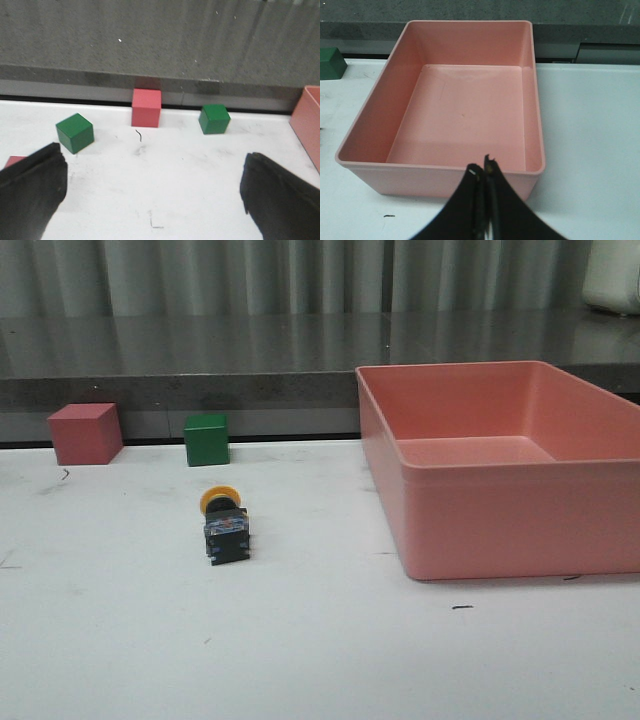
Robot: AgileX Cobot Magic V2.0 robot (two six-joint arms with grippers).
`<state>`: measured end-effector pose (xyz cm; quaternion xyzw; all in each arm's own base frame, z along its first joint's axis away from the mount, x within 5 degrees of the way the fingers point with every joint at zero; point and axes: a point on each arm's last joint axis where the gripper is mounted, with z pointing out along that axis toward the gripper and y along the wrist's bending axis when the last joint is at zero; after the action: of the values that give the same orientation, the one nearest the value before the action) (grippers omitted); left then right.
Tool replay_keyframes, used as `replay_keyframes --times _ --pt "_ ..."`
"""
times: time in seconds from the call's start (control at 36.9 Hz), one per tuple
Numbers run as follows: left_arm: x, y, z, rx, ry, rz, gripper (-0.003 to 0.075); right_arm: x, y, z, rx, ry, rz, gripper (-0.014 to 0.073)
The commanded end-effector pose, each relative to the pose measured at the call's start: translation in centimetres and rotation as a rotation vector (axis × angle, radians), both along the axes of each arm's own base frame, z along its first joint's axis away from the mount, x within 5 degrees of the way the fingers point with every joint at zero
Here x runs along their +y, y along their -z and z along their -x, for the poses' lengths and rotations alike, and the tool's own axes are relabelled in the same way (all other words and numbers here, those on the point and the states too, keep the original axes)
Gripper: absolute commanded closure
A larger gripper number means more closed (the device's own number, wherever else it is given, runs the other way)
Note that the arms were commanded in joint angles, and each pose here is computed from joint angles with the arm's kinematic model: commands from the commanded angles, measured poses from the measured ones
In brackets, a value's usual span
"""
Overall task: Place and stand button with both arms
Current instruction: 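Raise the right gripper and withdraw it from the table, then move the left gripper down over the yellow button cap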
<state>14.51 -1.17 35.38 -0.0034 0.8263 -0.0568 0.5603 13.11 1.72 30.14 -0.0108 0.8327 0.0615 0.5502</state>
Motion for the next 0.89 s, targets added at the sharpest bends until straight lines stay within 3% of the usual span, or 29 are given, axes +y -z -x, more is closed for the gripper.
replay_keyframes --times 0.0,0.51,0.87 --pt "-1.2 -2.8 -2.1 0.007 0.067 0.006 0.0048 0.0 -1.6 -0.2 -0.115 -0.004 0.013 0.0658" --pt "-9.5 -3.0 -13.4 0.449 0.324 -0.091 0.0048 0.0 -1.5 -0.2 -0.101 -0.003 -0.005 0.0658" --pt "-12.7 -1.8 -20.3 0.715 0.355 -0.165 0.0048 0.0 -1.4 -0.2 -0.097 -0.002 -0.016 0.0658"
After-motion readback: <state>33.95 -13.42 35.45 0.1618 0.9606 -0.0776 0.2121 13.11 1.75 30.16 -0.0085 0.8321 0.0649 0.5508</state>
